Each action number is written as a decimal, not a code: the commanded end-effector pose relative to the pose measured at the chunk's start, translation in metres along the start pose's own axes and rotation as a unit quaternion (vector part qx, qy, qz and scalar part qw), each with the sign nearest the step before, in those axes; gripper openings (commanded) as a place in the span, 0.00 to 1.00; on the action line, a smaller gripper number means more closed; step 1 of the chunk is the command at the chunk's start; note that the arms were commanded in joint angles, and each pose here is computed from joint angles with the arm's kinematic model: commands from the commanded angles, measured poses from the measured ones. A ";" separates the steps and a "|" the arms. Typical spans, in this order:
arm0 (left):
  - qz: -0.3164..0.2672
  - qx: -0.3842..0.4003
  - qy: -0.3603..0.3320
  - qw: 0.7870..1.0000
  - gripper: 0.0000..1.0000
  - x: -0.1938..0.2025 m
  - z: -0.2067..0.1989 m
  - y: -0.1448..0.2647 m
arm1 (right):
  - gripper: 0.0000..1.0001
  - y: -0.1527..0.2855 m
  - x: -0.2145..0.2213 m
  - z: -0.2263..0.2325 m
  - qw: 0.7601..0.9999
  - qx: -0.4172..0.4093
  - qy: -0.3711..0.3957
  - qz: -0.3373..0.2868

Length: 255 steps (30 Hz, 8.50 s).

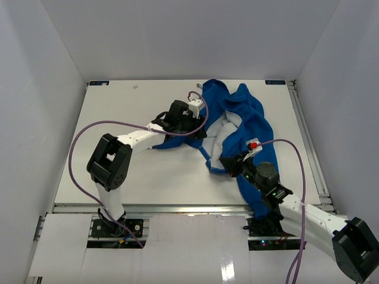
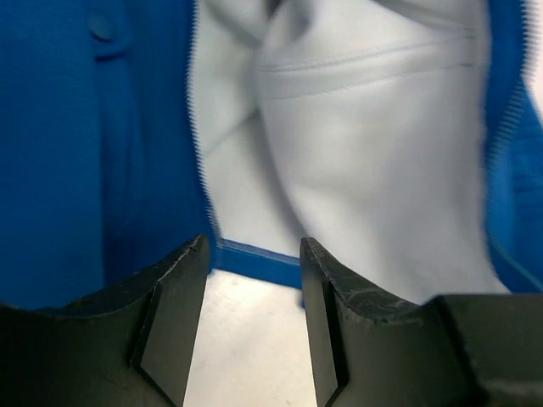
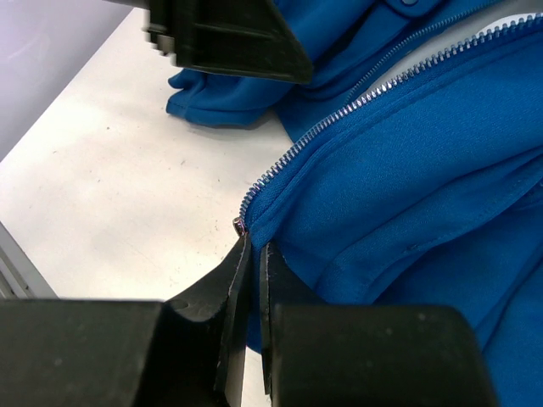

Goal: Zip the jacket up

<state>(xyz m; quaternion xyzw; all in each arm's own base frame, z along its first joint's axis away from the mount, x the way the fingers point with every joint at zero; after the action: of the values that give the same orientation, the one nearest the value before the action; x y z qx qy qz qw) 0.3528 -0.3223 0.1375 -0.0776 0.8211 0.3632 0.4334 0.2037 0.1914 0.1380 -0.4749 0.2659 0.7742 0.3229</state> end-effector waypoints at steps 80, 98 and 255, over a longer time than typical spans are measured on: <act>0.101 -0.083 -0.055 0.990 0.51 0.048 0.037 -0.047 | 0.08 0.001 -0.010 0.005 1.000 -0.016 0.003 -0.023; 0.085 -0.086 -0.045 0.992 0.00 0.036 0.034 -0.041 | 0.08 0.001 -0.007 0.004 1.000 -0.015 0.003 -0.019; -0.498 0.070 -0.137 0.854 0.00 0.013 -0.085 0.184 | 0.08 -0.042 -0.056 0.112 0.940 -0.324 -0.109 0.002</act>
<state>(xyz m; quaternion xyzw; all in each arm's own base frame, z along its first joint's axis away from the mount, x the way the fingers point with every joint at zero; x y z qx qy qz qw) 0.2111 -0.2534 0.2272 -0.3516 0.6647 0.0800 0.6544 0.1951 0.2824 0.2143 -0.4556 -0.0089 0.8735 0.1715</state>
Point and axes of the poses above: each gripper's point midway between its finger pads, its own y axis back along the fingers, its own z axis along the line the jaws close on, x = y × z, the point moved 3 cm from there along y, back along the fingers
